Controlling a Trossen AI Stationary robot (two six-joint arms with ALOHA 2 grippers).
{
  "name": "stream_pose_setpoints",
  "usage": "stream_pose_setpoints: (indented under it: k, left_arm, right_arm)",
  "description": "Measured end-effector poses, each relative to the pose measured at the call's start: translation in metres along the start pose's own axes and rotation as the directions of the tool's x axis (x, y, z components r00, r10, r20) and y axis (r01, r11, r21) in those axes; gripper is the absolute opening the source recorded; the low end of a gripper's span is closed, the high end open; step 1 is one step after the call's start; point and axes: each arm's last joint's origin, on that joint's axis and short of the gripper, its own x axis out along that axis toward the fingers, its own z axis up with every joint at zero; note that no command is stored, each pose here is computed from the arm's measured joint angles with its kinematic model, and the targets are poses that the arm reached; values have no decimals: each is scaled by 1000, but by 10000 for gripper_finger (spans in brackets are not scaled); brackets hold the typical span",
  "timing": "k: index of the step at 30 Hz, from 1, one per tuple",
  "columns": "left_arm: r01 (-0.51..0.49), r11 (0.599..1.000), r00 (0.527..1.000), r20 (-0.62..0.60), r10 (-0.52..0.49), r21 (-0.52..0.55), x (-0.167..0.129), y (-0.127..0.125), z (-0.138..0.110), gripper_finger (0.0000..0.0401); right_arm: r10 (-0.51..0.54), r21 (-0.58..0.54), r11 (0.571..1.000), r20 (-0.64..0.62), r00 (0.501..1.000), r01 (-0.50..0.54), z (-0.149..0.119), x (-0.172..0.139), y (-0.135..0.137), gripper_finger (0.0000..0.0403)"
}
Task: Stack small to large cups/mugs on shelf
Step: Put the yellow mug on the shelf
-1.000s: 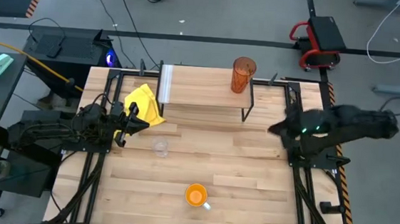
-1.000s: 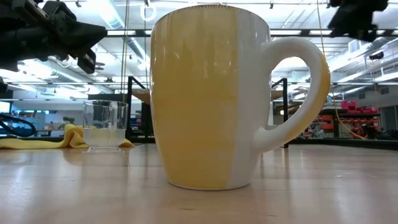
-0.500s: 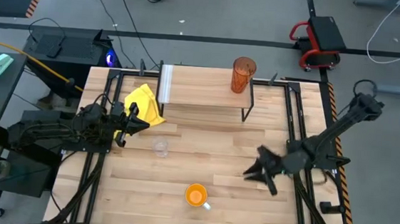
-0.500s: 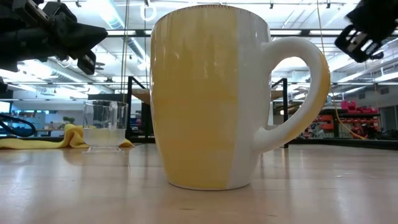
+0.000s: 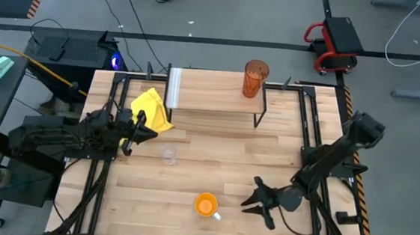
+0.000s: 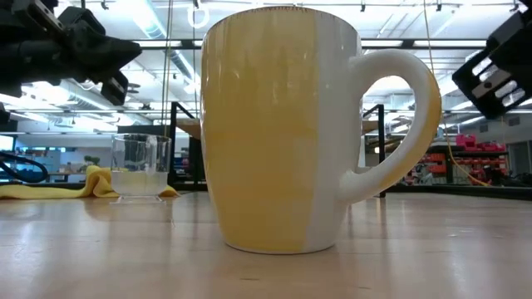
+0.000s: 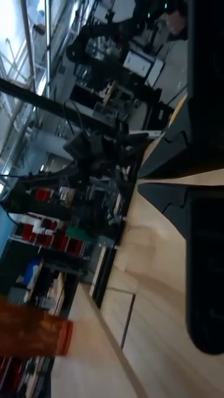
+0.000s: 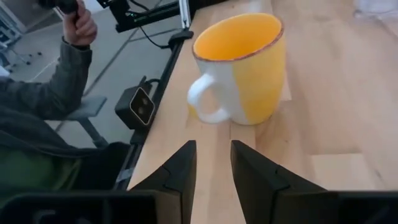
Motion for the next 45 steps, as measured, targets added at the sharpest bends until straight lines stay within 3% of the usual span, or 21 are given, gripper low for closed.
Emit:
stream_pose_setpoints:
  k: [11, 17, 23, 26, 33, 45]
  left_arm:
    - [179, 984, 981, -70, -179, -3, 3, -21, -9, 31]
    - [208, 978, 976, -70, -206, 27, 9, -36, -14, 25]
    - [279, 959, 958, -76, -275, 47, 16, -50, -20, 33]
    - [272, 962, 957, -111, -267, 32, 20, -55, -27, 36]
    - [153, 988, 962, -224, -157, -39, 27, -66, -53, 28]
    - [262, 952, 920, -338, -198, 158, 90, -128, -66, 36]
  right_arm:
    - [-15, -24, 1000, -4, 1000, 15, -15, 35, 1, 107]
    - [-9, -97, 995, -12, 1000, 8, -10, 47, 10, 107]
    - [-7, -87, 996, -8, 1000, 6, -8, 48, 12, 107]
    - [-16, -79, 997, -19, 1000, 15, -12, 50, 11, 107]
    - [-45, -86, 995, -34, 998, 42, -16, 67, 8, 107]
    - [-33, -111, 993, -31, 999, 29, -12, 73, 10, 107]
